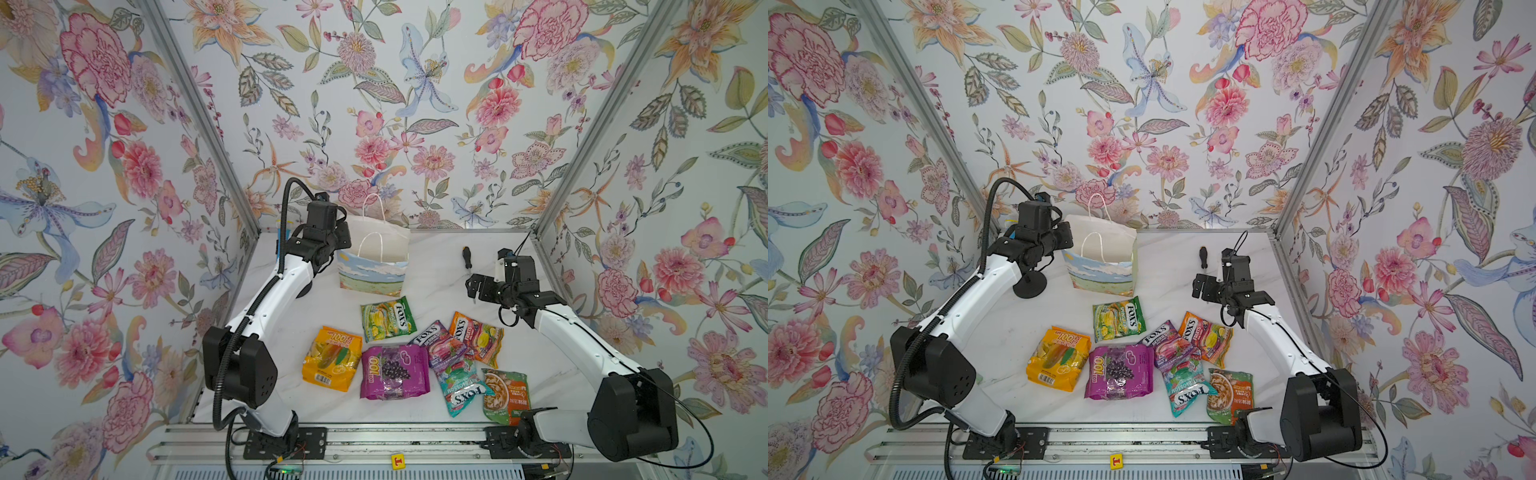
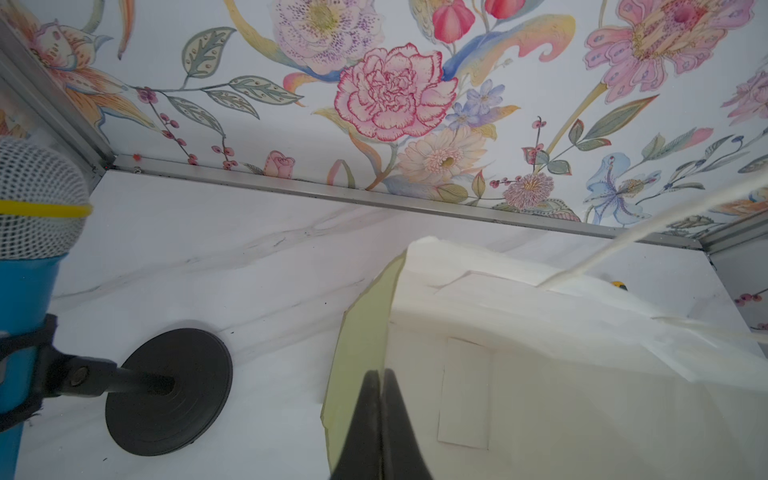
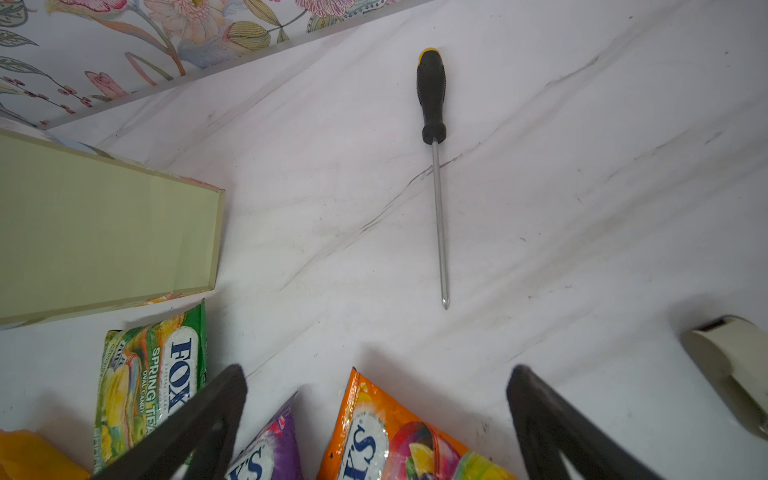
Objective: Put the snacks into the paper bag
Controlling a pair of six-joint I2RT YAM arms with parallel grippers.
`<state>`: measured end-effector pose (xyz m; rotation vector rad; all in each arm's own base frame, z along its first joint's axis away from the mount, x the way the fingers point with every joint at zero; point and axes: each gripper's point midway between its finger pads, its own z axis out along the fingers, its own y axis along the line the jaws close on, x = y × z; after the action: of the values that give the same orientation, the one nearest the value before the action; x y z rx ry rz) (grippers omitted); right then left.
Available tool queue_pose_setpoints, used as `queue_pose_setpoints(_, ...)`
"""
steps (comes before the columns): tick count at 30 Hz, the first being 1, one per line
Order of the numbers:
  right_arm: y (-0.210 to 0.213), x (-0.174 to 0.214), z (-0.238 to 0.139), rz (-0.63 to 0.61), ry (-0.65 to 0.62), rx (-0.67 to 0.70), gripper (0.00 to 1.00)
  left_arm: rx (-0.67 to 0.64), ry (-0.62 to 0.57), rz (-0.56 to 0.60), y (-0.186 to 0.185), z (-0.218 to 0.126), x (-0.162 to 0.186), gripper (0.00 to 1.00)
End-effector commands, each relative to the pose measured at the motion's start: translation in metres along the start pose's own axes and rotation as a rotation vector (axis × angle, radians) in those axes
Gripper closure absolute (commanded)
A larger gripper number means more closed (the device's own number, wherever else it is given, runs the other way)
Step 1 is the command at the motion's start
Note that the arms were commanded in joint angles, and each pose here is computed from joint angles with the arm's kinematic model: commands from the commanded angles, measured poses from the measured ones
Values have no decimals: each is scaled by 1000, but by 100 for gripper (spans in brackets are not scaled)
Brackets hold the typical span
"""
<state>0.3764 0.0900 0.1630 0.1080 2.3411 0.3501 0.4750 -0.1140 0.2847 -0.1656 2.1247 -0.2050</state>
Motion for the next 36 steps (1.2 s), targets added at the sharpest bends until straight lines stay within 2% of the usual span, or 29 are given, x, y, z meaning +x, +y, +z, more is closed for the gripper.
queue_pose_setpoints(1,3,7,6,3,17,-19,0,-18,-117,-90,14,-18,-22,100)
queue_pose_setpoints(9,13,6,15,8,35,-55,0,-77,-113,-158,43,-33,-10,100)
queue_pose_setpoints(16,21,9,25,10,47,-79,0,-80,-99,-157,56,-45,0,97)
queue_pose_setpoints(20,24,8,28,14,52,-87,0,-83,-80,-152,62,-47,10,81)
queue_pose_setpoints(22,25,8,29,14,53,-90,0,-87,-78,-151,65,-48,14,65)
queue_pose_setpoints(24,27,7,29,13,53,-93,0,-93,-77,-147,69,-50,17,58)
queue_pose_setpoints(26,28,6,30,15,56,-97,0,-95,-79,-142,73,-52,17,47)
queue_pose_setpoints(32,31,3,29,17,58,-101,0,-95,-110,-94,81,-73,1,33)
queue_pose_setpoints(36,33,2,29,21,58,-104,0,-71,-139,22,73,-89,-25,27)
